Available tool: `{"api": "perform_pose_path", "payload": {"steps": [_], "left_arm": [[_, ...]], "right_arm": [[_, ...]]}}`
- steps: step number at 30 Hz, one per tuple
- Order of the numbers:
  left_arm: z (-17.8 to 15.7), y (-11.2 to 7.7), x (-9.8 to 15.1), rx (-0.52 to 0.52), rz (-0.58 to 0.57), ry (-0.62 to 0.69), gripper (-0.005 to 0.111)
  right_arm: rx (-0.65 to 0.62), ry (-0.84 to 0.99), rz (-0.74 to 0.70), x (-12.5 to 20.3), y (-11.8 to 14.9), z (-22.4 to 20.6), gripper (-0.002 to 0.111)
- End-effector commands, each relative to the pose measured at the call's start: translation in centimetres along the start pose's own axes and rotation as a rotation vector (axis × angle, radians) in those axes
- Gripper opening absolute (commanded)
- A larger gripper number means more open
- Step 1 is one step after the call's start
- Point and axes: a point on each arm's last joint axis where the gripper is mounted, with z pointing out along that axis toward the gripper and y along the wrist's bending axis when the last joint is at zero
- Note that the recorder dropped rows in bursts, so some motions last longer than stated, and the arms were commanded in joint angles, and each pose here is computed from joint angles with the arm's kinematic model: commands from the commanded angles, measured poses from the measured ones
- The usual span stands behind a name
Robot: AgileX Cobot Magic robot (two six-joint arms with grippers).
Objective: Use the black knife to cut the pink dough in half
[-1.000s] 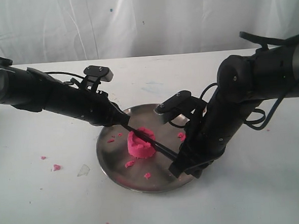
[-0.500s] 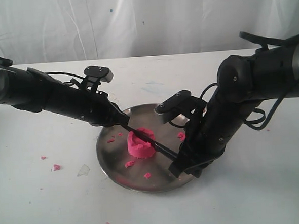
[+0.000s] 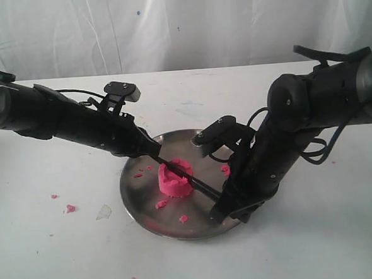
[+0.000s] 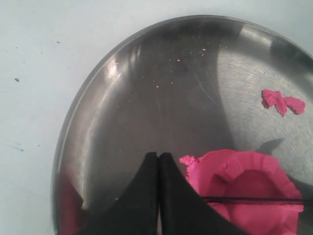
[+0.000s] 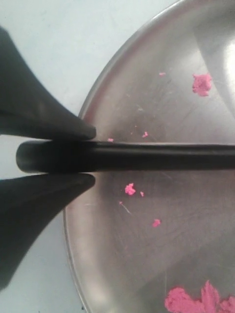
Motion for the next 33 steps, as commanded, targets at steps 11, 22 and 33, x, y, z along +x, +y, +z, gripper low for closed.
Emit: {"api": "perform_pose_path", "payload": {"steps": [11,22,33], "left_arm": [[0.15,-0.13,0.46,0.026,0.007,0.022,0.0],[0.15,-0.19,0.47,0.032,0.007,0.024,0.0],[0.15,-0.31,0.5,0.045,0.006,0.026,0.0]], "right_arm": [[0.01,-0.017,-0.002,-0.25,-0.08,0.72,0.0],[0.009,-0.018,0.0,-0.25,-0.07,0.72,0.0],[0.01,-0.02,0.0,-0.27,-0.07,0.72,0.0]]}}
